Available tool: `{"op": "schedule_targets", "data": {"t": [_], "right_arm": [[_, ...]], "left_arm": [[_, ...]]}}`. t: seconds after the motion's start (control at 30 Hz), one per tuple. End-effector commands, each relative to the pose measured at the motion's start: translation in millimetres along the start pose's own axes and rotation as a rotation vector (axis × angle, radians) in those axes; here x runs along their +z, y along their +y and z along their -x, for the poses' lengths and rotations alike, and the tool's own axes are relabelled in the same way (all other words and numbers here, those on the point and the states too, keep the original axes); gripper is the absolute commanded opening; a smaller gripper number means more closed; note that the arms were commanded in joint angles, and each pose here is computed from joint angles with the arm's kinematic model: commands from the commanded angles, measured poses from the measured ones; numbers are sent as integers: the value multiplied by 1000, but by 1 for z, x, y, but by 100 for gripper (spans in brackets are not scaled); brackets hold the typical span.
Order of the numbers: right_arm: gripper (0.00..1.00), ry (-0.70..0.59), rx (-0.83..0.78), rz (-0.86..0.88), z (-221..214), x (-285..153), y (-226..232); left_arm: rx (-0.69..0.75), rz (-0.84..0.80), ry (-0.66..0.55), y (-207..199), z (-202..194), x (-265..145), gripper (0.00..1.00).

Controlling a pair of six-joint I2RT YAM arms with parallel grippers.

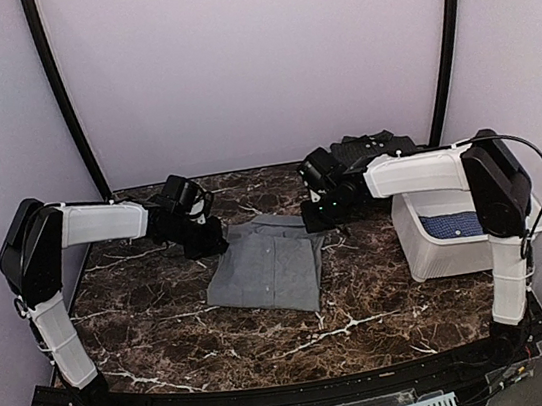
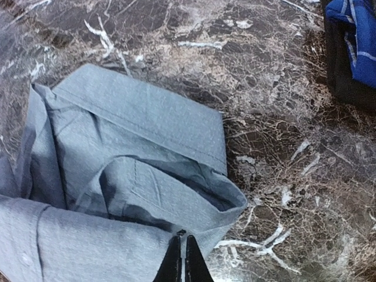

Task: Fold and stack the long sleeve shirts
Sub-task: Fold the 2/3-rectangle-folded shirt at the center of the board, then move the square-folded shirt to the center of the board.

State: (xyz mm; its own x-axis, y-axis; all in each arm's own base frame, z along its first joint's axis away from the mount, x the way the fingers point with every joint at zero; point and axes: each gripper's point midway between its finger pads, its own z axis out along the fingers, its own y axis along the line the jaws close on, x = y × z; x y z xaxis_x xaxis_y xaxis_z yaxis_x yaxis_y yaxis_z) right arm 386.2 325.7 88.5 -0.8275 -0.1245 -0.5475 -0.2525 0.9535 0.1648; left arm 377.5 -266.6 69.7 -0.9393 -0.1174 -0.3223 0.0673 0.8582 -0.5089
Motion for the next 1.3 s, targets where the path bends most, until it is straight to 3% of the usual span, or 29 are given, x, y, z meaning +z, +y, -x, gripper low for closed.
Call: {"op": "schedule_targets", "data": {"t": [0.0,0.53,0.73,0.9,1.1,1.27], "right_arm": [[0,13,-8,-44,-8,-4,-10],[0,59,-26,-24,2,53,-10],[15,88,-37,-14,-4,72,-11],[22,136,-64,40,-22,83,-2],[25,159,-126,76,-41,71,20],[26,112,-116,90,-29,42,23]], "left_arm": [[29,-25,-12,-11,4,-10,0],[28,-31,-12,-13,6,-9,0],[18,-25,-8,-10,2,-9,0],[-20,-11,-1,0,-16,-8,0],[-53,11,16,5,-45,-17,0],[-75,13,-9,6,-60,-37,0]]}}
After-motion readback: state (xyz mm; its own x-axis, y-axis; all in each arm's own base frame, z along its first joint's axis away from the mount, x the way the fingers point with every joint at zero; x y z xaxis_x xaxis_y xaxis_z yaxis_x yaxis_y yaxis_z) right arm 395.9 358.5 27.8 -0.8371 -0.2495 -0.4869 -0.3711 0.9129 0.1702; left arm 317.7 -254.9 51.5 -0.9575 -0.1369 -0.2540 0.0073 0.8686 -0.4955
